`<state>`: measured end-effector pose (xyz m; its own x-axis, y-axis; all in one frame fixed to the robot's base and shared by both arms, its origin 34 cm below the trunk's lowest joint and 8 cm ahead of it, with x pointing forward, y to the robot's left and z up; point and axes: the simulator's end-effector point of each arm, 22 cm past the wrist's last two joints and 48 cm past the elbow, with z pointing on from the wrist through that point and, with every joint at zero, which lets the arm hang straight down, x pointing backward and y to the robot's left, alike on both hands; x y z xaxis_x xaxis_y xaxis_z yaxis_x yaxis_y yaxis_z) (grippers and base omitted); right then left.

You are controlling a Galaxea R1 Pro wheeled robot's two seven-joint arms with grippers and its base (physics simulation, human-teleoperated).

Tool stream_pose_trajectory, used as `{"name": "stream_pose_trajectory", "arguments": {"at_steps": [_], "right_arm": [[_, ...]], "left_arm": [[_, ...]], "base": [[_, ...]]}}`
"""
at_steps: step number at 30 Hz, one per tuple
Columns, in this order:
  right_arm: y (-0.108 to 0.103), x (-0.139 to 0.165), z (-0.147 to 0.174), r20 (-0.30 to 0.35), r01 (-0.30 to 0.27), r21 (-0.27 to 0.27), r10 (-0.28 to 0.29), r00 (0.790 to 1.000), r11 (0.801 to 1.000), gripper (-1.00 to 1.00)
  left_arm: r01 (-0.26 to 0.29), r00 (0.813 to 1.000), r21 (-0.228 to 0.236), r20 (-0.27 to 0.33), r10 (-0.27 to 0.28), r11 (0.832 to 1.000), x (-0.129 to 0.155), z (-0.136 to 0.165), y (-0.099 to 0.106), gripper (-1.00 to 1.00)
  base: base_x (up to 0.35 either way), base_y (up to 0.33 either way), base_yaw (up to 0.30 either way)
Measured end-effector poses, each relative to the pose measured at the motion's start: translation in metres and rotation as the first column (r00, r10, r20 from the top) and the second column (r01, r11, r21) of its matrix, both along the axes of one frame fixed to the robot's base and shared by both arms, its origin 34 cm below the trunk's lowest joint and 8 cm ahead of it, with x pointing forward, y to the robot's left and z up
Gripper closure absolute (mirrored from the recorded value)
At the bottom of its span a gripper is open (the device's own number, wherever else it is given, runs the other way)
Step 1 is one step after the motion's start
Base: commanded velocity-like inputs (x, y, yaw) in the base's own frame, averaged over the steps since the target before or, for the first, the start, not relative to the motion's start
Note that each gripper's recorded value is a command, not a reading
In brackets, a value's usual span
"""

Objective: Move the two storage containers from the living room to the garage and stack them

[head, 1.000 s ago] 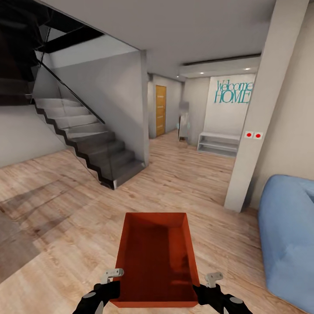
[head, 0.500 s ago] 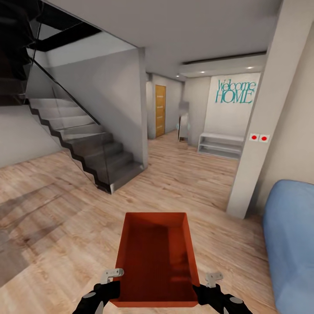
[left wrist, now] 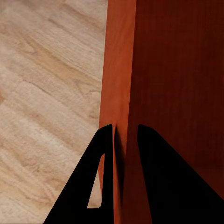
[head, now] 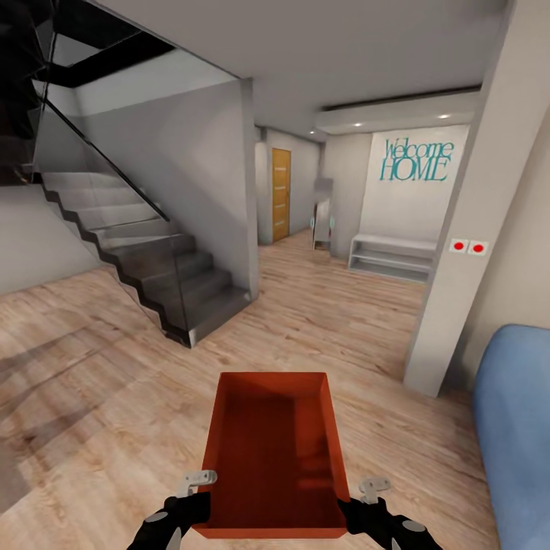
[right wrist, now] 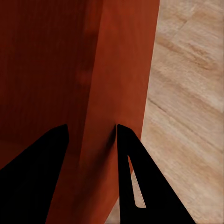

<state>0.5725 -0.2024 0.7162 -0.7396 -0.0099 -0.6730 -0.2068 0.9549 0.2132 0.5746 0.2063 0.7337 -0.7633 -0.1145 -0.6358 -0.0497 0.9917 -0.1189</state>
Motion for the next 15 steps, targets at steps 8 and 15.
{"name": "stream_pose_trajectory", "arguments": {"at_steps": [8, 15], "right_arm": [[0.0000, 0.0000, 0.0000, 0.000, 0.000, 0.000, 0.000, 1.000, 1.000, 1.00], [0.0003, 0.0000, 0.0000, 0.000, 0.000, 0.000, 0.000, 1.000, 1.000, 1.00]], "left_arm": [[0.000, 1.000, 0.000, 0.000, 0.000, 1.000, 0.0000, 0.0000, 0.0000, 1.00], [0.000, 1.000, 0.000, 0.000, 0.000, 1.000, 0.0000, 0.0000, 0.0003, 1.00]], "base": [[0.327, -0.077, 0.000], [0.327, -0.096, 0.000]]}}
